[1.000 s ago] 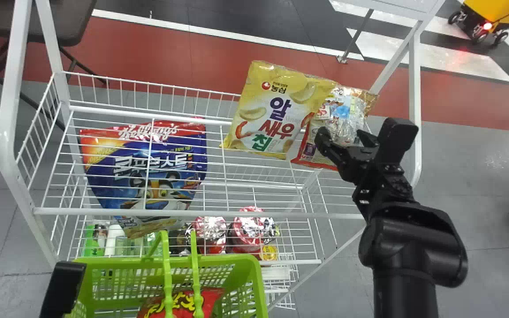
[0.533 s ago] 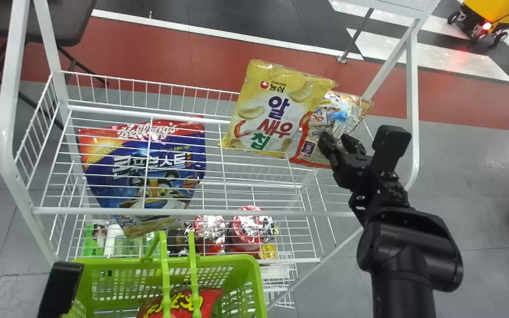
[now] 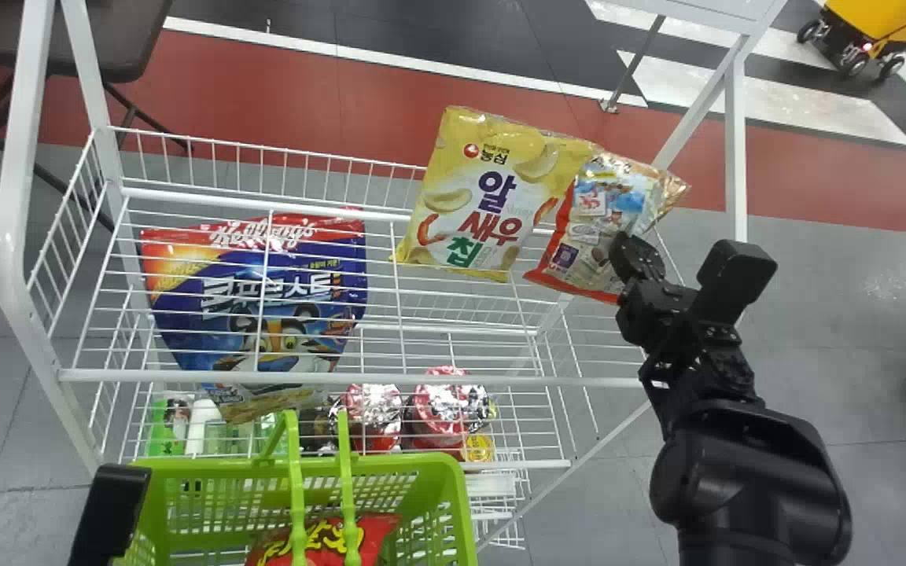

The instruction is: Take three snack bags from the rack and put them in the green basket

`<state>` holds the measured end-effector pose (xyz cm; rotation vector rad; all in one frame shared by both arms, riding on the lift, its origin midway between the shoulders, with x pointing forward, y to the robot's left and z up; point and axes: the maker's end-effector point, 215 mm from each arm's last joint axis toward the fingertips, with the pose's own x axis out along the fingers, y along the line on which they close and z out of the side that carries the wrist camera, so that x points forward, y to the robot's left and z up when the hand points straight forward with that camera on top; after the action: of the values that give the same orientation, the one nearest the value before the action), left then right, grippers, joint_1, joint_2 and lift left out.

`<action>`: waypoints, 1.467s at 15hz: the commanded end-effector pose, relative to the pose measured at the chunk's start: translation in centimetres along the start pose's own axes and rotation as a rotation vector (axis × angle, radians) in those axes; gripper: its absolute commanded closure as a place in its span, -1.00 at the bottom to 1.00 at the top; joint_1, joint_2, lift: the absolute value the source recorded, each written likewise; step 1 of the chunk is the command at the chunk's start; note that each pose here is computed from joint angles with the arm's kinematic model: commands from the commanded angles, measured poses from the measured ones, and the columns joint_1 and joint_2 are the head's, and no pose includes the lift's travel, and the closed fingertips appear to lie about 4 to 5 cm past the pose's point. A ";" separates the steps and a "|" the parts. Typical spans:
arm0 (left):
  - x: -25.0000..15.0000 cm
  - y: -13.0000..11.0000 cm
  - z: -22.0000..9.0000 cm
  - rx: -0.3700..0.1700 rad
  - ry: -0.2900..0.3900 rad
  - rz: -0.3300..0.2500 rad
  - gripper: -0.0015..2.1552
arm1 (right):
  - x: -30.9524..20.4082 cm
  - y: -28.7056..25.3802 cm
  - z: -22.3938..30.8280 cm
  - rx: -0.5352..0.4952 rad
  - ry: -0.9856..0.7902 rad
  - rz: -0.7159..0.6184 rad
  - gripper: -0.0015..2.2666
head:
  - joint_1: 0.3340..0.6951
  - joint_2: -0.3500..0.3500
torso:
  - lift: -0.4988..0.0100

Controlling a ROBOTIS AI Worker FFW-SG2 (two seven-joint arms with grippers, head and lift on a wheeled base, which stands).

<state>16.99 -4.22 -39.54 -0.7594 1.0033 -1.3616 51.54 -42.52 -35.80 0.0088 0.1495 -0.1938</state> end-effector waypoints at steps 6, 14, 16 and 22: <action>0.0 -0.2 0.0 0.005 0.002 0.000 0.71 | -4.4 -1.1 5.0 0.042 -0.129 0.006 0.83 | 1.00 -1.00 | 0.91; -0.3 -0.2 0.4 0.011 -0.008 0.006 0.71 | -14.4 2.0 11.3 0.101 -0.254 0.155 0.83 | 1.00 -1.00 | 0.91; -0.2 -0.3 0.5 0.010 -0.011 0.004 0.71 | -16.0 5.1 8.7 0.140 -0.155 0.250 0.83 | 1.00 -1.00 | 0.91; -0.1 -0.3 0.6 0.011 -0.014 0.001 0.71 | -19.2 14.0 -1.3 0.276 0.153 0.464 0.83 | 1.00 -1.00 | 0.91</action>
<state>17.41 -4.19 -39.04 -0.7575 0.9860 -1.3576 36.21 -28.00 -32.40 0.2980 0.2187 0.2092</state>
